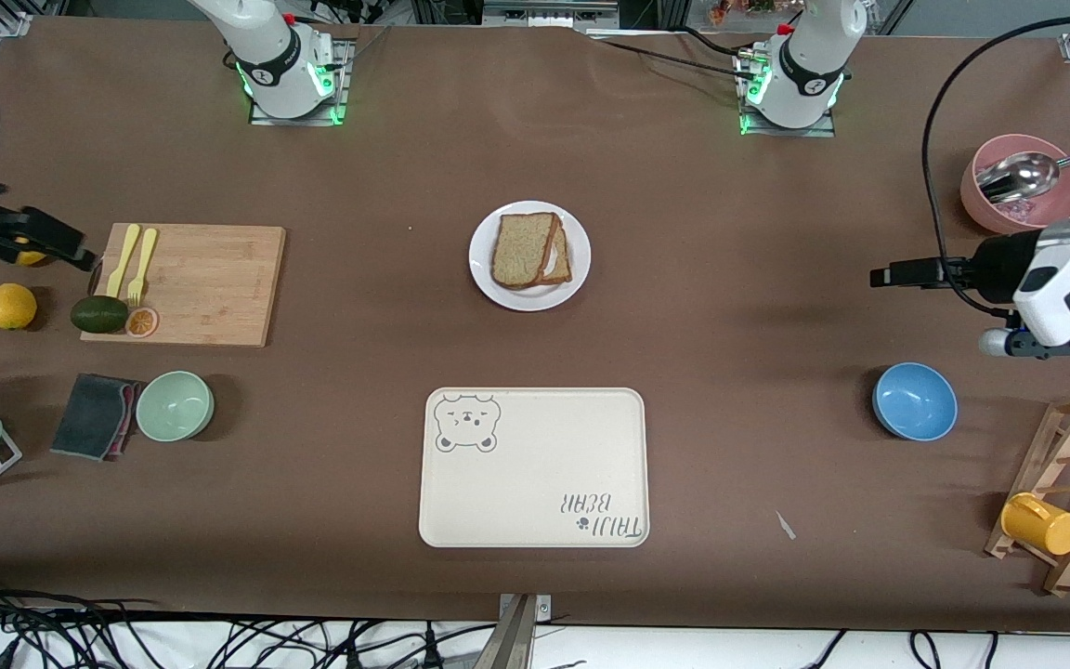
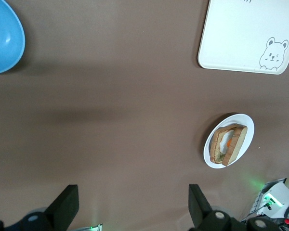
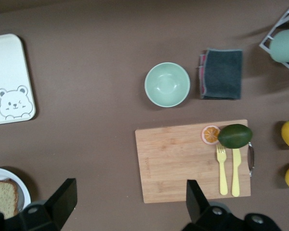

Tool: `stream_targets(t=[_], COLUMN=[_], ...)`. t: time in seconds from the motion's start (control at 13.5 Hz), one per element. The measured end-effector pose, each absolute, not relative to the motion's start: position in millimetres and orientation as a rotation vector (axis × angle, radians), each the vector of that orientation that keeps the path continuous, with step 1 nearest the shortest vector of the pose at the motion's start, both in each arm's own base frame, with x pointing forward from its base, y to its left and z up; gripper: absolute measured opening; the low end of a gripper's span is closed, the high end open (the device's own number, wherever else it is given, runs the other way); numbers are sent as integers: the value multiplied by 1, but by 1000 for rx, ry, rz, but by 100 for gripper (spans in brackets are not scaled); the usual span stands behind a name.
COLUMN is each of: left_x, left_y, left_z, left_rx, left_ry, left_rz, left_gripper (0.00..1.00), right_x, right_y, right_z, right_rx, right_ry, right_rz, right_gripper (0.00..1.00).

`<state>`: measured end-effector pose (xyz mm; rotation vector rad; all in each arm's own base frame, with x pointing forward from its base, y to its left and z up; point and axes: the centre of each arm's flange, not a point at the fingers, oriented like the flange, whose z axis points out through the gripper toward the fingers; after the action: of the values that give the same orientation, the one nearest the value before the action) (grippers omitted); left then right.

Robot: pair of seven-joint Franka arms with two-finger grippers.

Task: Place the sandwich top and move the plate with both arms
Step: 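Withdraw the right gripper to rest while the left gripper lifts, then move the left gripper toward the plate rim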

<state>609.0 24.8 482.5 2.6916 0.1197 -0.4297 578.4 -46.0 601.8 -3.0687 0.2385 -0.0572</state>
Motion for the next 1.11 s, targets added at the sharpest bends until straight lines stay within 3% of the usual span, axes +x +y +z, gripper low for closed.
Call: stream_targets(t=[0.67, 1.11], left_x=[616, 555], left_y=[16, -54], left_z=[465, 392], left_rx=[2561, 2627], left_ry=[225, 173], left_rz=[-261, -296], left_gripper=[100, 100], right_x=[570, 571], right_y=[-5, -5], right_z=[606, 603], right_rx=[-3139, -3139], right_ry=[104, 105], right_rz=[2, 8], right_gripper=[100, 100])
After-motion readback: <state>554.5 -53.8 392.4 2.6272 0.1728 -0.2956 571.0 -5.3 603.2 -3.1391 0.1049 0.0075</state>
